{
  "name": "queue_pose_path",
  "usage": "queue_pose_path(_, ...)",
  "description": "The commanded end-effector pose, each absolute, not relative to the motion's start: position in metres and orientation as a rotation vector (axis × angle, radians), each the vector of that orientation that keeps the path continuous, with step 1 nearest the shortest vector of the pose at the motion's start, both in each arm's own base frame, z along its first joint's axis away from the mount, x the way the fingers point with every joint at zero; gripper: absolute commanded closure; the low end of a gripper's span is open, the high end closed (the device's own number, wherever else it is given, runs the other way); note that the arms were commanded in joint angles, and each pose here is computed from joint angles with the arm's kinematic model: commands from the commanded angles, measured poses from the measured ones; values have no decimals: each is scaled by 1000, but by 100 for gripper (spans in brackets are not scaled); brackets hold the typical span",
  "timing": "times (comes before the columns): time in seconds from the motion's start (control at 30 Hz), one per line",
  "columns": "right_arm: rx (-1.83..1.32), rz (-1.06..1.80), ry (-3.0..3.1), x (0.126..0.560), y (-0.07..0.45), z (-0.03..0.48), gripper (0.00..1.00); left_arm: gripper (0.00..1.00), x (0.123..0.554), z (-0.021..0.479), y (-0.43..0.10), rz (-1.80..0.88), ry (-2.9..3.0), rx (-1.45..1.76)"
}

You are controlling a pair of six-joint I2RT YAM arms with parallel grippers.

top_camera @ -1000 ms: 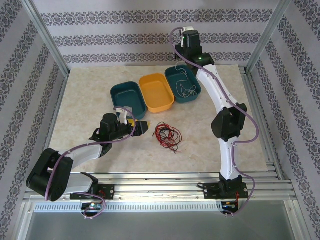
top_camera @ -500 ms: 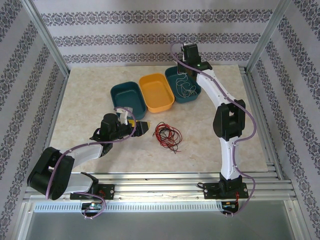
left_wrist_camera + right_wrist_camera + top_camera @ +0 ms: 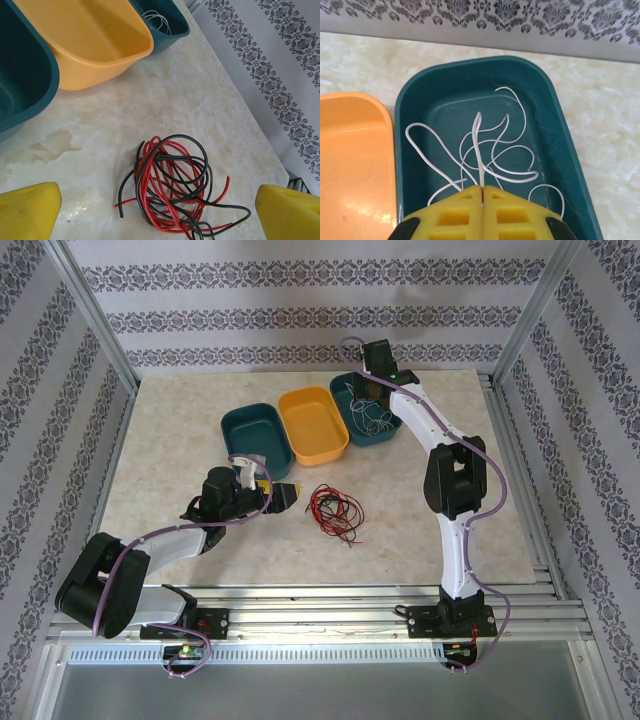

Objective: Untangle the cables

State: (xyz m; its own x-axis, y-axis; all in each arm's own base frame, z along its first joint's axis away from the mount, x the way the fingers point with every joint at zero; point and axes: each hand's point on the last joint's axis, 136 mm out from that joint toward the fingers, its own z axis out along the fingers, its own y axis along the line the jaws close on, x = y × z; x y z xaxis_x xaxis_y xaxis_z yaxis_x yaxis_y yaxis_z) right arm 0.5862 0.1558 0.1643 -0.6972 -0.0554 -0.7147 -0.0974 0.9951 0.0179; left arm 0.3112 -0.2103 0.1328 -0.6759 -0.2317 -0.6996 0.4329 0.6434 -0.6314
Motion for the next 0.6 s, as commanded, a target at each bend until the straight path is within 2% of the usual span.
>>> queue_pose_path(0.0, -60, 55, 2408, 587, 149, 144, 100, 1, 310, 139, -213, -1073, 2032, 163)
queue_pose_path(0.17, -26, 7, 2447, 588, 142, 128, 98, 1, 308, 140, -211, -1065, 2031, 160)
queue_pose_path(0.3, 5, -23, 2487, 587, 135, 118, 90, 1, 307, 140, -210, -1060, 2028, 161)
queue_pose_path(0.43, 6, -24, 2490, 587, 134, 121, 70, 1, 306, 140, -210, -1058, 2029, 162)
queue_pose_path(0.57, 17, -18, 2464, 587, 134, 137, 59, 1, 306, 141, -210, -1059, 2028, 161)
